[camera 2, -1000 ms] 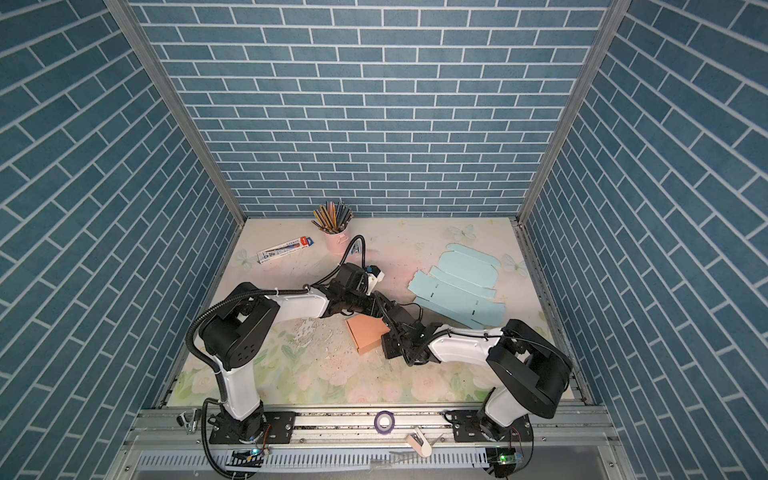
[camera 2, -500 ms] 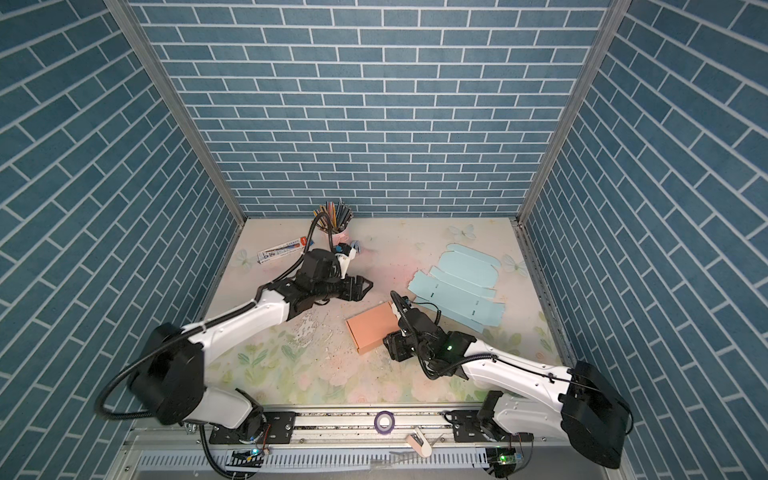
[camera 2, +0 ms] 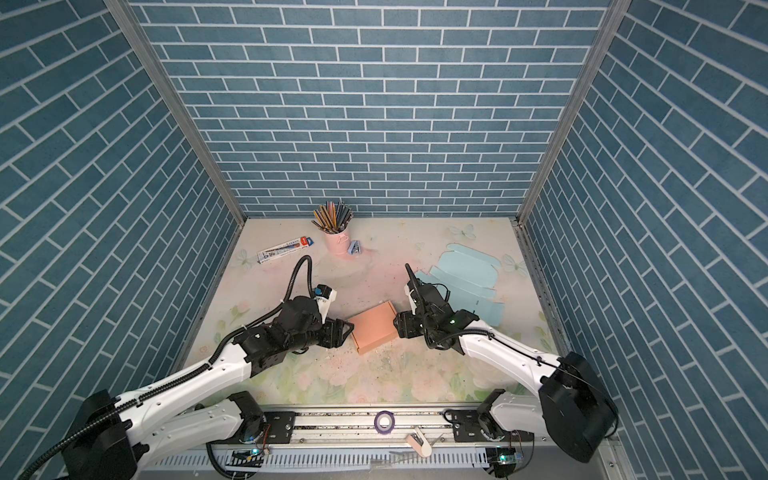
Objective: Fold the paper box
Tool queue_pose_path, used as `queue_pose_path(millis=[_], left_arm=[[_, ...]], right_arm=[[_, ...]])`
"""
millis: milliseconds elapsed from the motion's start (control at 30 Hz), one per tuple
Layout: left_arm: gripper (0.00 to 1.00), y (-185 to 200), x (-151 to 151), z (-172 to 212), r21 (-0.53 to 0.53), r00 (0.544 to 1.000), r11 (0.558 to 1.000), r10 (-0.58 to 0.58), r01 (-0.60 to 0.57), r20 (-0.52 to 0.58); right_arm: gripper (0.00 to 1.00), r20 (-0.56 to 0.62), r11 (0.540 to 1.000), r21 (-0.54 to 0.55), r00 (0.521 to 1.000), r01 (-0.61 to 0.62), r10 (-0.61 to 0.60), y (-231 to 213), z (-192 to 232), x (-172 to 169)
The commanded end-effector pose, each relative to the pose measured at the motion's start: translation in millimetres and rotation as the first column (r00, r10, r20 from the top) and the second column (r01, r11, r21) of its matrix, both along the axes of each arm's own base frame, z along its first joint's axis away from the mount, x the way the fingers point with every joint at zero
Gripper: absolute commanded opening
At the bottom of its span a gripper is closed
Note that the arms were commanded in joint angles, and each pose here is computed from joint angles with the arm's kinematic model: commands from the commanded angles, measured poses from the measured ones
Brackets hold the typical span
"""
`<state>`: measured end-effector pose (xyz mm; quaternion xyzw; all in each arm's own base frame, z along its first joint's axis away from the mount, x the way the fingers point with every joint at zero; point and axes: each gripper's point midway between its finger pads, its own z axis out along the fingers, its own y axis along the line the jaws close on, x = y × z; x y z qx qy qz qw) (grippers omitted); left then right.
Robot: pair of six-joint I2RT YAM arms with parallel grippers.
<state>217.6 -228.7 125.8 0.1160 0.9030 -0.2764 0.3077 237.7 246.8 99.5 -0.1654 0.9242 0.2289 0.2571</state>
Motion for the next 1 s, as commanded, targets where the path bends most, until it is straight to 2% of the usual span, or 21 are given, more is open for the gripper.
queue_pose_path(millis=[0,300,800,967], left_arm=[[0.68,-1.6,0.5,-14.7,0.003,0.999,0.999,0.042,-0.042,-0.015],[0.65,-6.9,6.7,-42.0,0.045,0.998,0.998,0.046,-0.044,-0.031],[0.60,-23.2,10.3,-62.0,-0.002,0.997,0.999,0.032,-0.032,-0.070],[0.58,-22.3,13.7,-63.0,0.002,0.997,0.999,0.046,-0.046,-0.060]], right_arm=[[0.70,-0.002,0.999,-0.025,0.999,-0.044,0.044,5.7,-4.9,8.5],[0.68,-0.052,0.998,0.003,0.997,-0.061,0.061,20.4,-30.3,20.0],[0.63,-0.107,0.990,0.105,0.988,-0.097,0.109,38.7,-44.8,4.1],[0.61,-0.087,0.985,0.057,0.982,-0.163,0.168,51.1,-43.7,-11.0]])
